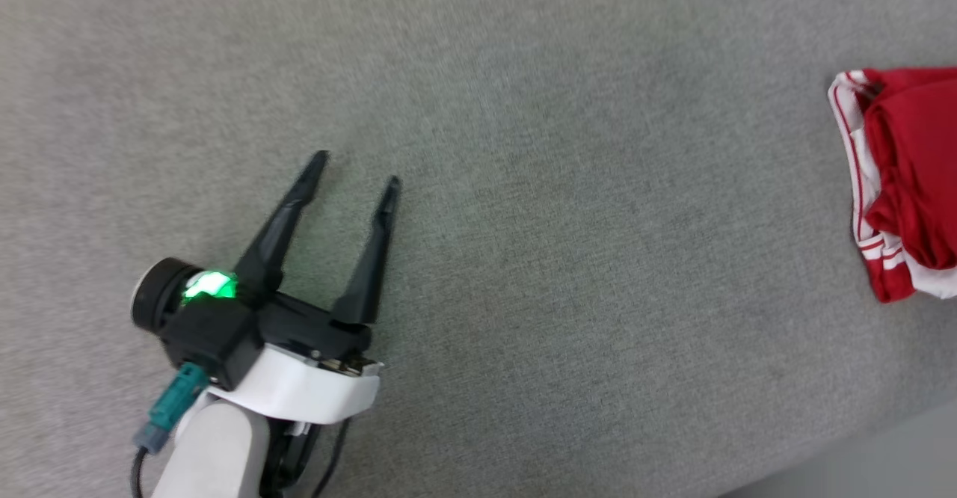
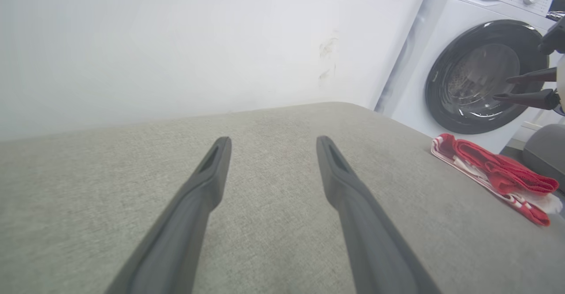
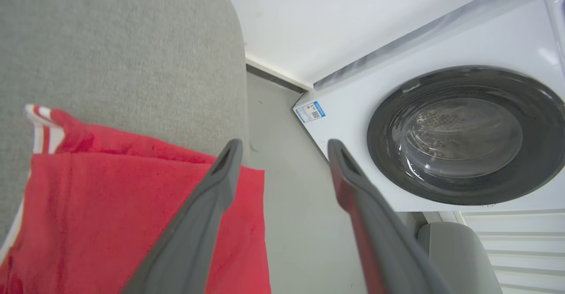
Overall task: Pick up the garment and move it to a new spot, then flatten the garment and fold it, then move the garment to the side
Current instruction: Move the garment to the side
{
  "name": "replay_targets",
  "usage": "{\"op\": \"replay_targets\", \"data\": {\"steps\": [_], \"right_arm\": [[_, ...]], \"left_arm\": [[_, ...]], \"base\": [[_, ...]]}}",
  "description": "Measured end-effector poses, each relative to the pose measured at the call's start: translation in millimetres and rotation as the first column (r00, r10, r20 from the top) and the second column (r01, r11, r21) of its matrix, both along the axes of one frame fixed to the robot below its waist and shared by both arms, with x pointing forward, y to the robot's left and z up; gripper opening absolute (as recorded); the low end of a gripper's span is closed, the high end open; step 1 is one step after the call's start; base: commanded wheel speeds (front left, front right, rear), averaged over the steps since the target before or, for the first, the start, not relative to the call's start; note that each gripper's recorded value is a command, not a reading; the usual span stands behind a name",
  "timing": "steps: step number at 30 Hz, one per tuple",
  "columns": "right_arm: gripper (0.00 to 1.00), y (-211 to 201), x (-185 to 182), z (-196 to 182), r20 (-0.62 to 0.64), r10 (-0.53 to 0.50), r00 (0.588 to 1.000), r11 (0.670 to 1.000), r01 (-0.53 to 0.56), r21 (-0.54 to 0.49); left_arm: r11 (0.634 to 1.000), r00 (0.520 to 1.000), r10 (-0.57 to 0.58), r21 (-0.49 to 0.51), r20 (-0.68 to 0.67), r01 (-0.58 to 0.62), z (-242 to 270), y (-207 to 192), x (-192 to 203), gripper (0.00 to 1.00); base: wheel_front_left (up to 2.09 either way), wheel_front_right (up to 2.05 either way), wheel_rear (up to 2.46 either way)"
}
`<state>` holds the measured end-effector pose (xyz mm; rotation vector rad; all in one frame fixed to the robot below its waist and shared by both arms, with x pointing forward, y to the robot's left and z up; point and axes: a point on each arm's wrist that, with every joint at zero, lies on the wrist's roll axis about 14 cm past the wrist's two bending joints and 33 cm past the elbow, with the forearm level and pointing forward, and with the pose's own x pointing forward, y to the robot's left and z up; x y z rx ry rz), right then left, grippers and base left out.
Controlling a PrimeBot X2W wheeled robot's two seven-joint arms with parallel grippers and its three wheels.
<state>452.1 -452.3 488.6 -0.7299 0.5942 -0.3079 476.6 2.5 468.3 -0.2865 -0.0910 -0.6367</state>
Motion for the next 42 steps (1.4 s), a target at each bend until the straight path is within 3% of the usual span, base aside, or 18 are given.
{"op": "replay_targets", "data": {"steps": [5,12,17,23,28,42], "right_arm": [[1.00,60,20,50,0.210,0.144,0.967,0.986,-0.159,0.057],[1.00,147,-2,95,0.456,0.269,0.848,0.914,-0.374,0.156],[1.00,187,-24,115,0.618,0.241,0.749,0.855,-0.465,0.231],[1.00,222,-50,111,0.729,0.147,0.669,0.778,-0.533,0.333],[1.00,240,-71,89,0.733,0.102,0.672,0.731,-0.551,0.403],[1.00,247,-92,70,0.749,0.041,0.662,0.697,-0.556,0.453]], "left_arm": [[0.992,0.990,0.129,-0.006,0.055,-0.129,37,34,-4,1.00],[0.944,0.938,0.313,0.054,0.151,-0.324,77,94,-27,1.00],[0.898,0.889,0.419,0.063,0.182,-0.436,94,131,-51,1.00],[0.857,0.848,0.494,0.053,0.193,-0.512,103,159,-73,1.00],[0.847,0.841,0.513,0.060,0.173,-0.528,98,166,-87,1.00],[0.847,0.849,0.518,0.080,0.105,-0.526,76,165,-106,1.00]], "base": [[0.00,0.00,0.00],[0.00,0.00,0.00],[0.00,0.00,0.00],[0.00,0.00,0.00],[0.00,0.00,0.00],[0.00,0.00,0.00]]}}
